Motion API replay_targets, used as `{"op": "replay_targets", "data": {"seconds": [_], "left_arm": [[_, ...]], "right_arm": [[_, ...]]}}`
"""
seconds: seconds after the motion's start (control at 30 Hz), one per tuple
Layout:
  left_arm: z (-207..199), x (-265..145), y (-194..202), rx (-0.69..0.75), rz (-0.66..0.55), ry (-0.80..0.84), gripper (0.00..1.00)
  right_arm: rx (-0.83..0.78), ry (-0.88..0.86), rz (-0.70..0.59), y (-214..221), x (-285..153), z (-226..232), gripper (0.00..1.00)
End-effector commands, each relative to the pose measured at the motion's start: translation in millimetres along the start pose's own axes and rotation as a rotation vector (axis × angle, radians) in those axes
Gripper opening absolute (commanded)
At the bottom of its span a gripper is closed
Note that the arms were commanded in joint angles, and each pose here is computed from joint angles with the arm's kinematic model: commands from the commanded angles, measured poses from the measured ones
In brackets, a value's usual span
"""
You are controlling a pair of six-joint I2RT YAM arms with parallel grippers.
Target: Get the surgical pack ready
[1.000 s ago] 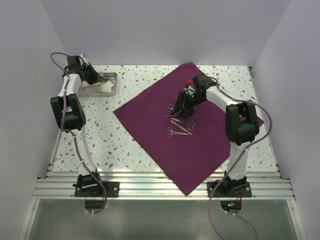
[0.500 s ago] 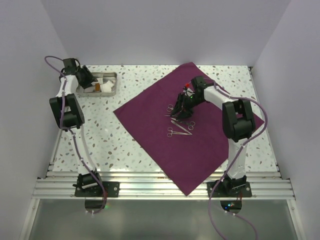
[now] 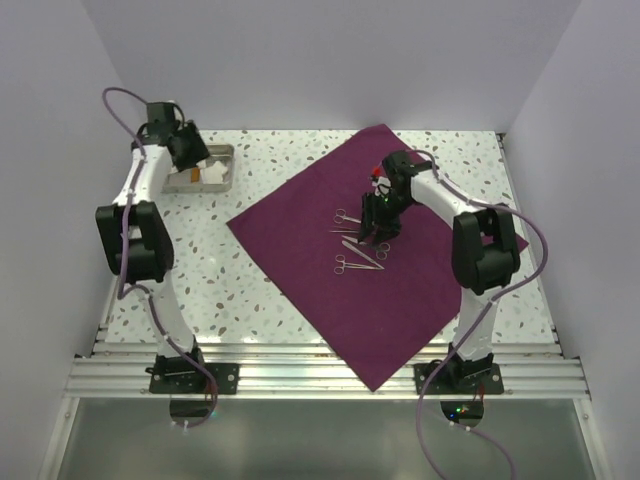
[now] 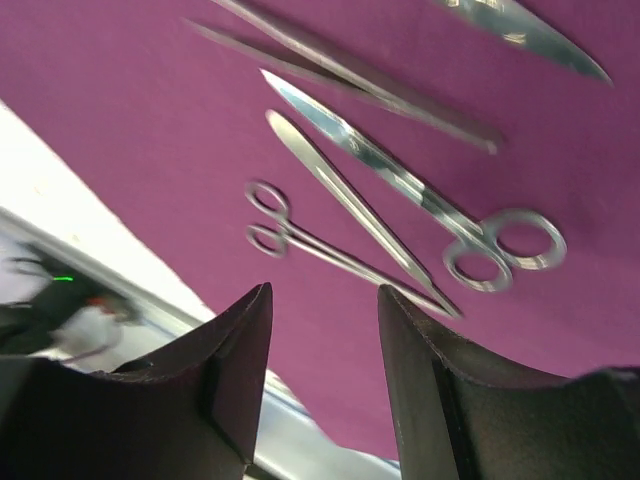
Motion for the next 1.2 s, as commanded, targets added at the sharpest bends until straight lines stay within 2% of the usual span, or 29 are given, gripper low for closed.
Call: {"op": "replay_targets", "data": {"seconds": [0.0,0.13,0.27,0.4,0.47,0.57,0.67,0.87,1.17], "left_arm": [[-56.4,-45.6,42.8,0.139,0.019,0.079,0.55],[-71.2,-81.1,102.6,0.153,0.114,0.171,0.55],[-83.6,-111.8,140.1,0.196,0.15,0.219,0.55],[-88.8,-138.5,174.4,0.215,0.187,0.262,0.55],[-85.8,-149.9,188.3,0.215,0.192,0.267,0.55],[-79.8,-159.5,199.9,0.214,0.191,0.274,0.56],[-74.8,-164.9,206.1,0.222,0.193,0.279,0.55],[-72.1,-169.9,206.6,0.243,0.181,0.287,0.56],[-79.5,-166.8,202.4,0.263,0.191,0.318,0.56]], "right_arm": [[-0.219,0.163,-0.005,26.6,-18.9,13.9,0.5],[-0.228,0.332,-0.037,34.0,-13.9,19.1,0.51],[-0.064,0.36,-0.183,24.0,-19.6,27.0,0.51],[0.252,0.325,-0.363,5.0,-24.5,45.1,0.48],[0.354,0.33,-0.421,-3.8,-26.1,47.9,0.45],[0.544,0.296,-0.501,-20.2,-22.1,54.2,0.42],[0.636,0.309,-0.534,-37.6,-17.5,57.2,0.4],[0.776,0.388,-0.561,-53.1,-5.4,49.3,0.39],[0.895,0.478,-0.523,-40.4,4.6,34.9,0.37]]}}
Point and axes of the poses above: each gripper's point midway between its finger pads, its own x axis out along the fingers, its own z axis along the line the jaws close on, y = z × x, the point moved 8 cm from there along -x, back along the fingers, and after that the axes turned 3 degrees about -x, right-handed, at the moved point
